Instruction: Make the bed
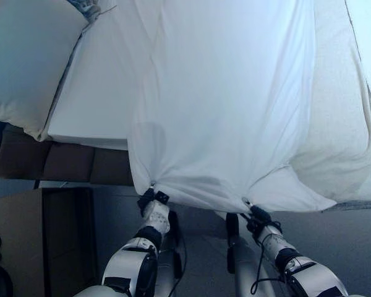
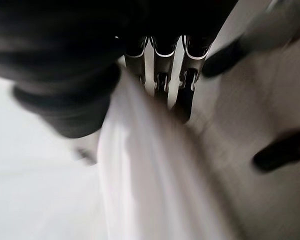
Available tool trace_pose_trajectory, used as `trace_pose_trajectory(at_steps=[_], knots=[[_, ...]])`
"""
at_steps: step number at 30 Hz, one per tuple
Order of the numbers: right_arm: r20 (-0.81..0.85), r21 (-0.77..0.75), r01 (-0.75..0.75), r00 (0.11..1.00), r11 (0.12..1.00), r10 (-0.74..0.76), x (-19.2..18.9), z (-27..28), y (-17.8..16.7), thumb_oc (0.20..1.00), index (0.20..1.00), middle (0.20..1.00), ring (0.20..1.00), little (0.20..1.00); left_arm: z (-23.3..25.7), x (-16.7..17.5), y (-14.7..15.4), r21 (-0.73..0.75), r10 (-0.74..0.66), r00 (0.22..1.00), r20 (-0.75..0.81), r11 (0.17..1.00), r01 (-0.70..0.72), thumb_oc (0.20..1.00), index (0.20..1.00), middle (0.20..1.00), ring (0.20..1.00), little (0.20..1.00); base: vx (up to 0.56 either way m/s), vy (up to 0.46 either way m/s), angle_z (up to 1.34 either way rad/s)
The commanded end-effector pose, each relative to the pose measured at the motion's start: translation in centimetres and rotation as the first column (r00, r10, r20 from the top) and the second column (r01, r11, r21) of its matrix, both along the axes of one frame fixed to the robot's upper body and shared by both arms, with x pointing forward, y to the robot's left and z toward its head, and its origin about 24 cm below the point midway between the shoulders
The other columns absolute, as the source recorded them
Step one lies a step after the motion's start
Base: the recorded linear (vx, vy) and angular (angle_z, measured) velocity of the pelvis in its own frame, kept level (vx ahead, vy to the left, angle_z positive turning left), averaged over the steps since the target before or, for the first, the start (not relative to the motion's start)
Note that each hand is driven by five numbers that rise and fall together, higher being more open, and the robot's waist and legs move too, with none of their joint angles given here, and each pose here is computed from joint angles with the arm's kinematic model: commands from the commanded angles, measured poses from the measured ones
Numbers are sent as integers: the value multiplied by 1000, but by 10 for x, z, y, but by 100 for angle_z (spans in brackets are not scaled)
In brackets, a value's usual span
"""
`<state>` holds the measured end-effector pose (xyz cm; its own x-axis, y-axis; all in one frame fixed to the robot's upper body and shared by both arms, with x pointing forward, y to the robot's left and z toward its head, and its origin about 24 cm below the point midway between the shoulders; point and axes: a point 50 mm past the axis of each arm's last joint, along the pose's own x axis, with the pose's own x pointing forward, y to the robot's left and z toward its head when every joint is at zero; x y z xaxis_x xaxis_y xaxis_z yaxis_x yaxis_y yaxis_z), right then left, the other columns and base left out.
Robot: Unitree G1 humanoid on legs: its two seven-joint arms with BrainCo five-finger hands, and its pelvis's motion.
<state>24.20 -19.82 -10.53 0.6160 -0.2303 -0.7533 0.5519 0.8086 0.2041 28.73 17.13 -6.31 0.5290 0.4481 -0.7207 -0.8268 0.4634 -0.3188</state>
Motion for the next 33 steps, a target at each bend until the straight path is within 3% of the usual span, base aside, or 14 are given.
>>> trace_pose_trajectory(at_steps=[1, 8, 14, 16, 18, 19, 20, 21, 22, 24, 25, 28, 29, 33], knots=[[-164, 45, 90, 983, 995, -82, -49, -30, 5, 1000, 1000, 1000, 1000, 1000, -44, -58, 40, 8, 51, 976, -213, 999, -51, 1000, 1000, 1000, 1000, 1000, 34, 3, 2], [-226, 63, 177, 961, 982, -159, -81, -41, -19, 1000, 1000, 1000, 1000, 1000, -61, -87, 46, 57, -124, 936, -330, 987, 150, 1000, 1000, 1000, 1000, 1000, 36, -4, -2], [-177, 60, 167, 972, 984, -154, -91, -41, -31, 1000, 1000, 1000, 1000, 1000, -61, -89, 45, 167, -250, 919, -304, 936, 309, 1000, 1000, 1000, 1000, 1000, 4, -8, 0], [-62, 101, 165, 985, 981, -160, -81, -35, -28, 1000, 1000, 1000, 1000, 1000, -45, -72, 37, 314, -459, 863, -212, 804, 505, 1000, 1000, 1000, 1000, 1000, -16, -46, 4], [56, 131, 97, 993, 987, -105, -71, -26, -23, 1000, 1000, 1000, 1000, 1000, -26, -62, 32, 458, -648, 745, -158, 620, 637, 1000, 1000, 1000, 1000, 1000, -10, -17, 2], [56, 131, 97, 993, 987, -105, -71, -26, -23, 1000, 1000, 1000, 1000, 1000, -26, -62, 32, 458, -648, 745, -158, 620, 637, 1000, 1000, 1000, 1000, 1000, 0, 0, 0], [130, 104, -7, 992, 995, -6, -63, -19, -19, 1000, 1000, 1000, 1000, 1000, -16, -59, 32, 535, -734, 657, -171, 490, 688, 1000, 1000, 1000, 1000, 1000, 0, 0, 0], [217, 41, -183, 961, 982, 170, -52, -6, -10, 1000, 1000, 1000, 1000, 1000, -6, -56, 33, 594, -796, 583, -161, 394, 702, 1000, 1000, 1000, 1000, 1000, 0, 0, 0], [276, -4, -259, 928, 966, 250, -41, 5, -9, 1000, 1000, 1000, 1000, 1000, 1, -51, 27, 612, -852, 503, -142, 323, 721, 1000, 1000, 1000, 1000, 1000, 0, 0, 0], [294, -1, -257, 924, 966, 246, -37, 8, -9, 1000, 1000, 1000, 1000, 1000, 1, -50, 24, 604, -870, 475, -134, 308, 735, 1000, 1000, 1000, 1000, 1000, -17, 0, -3], [395, -44, -356, 852, 933, 344, -17, 28, -3, 1000, 1000, 1000, 1000, 1000, 17, -37, 9, 638, -935, 347, -66, 228, 736, 1000, 1000, 1000, 1000, 1000, -34, 8, -2], [472, -102, -494, 740, 864, 479, 8, 51, 10, 1000, 1000, 1000, 1000, 1000, 33, -22, -12, 623, -975, 217, 52, 202, 756, 1000, 1000, 1000, 1000, 1000, -49, -3, 1], [511, -109, -554, 681, 825, 525, 16, 62, 16, 1000, 1000, 1000, 1000, 1000, 44, -14, -21, 670, -993, 116, 10, 93, 736, 1000, 1000, 1000, 1000, 1000, -57, -14, 0], [527, -193, -652, 562, 734, 638, 45, 85, 28, 1000, 1000, 1000, 1000, 1000, 70, 10, -42, 732, -999, -27, -32, -42, 680, 1000, 1000, 1000, 1000, 1000, -68, -21, -4]])
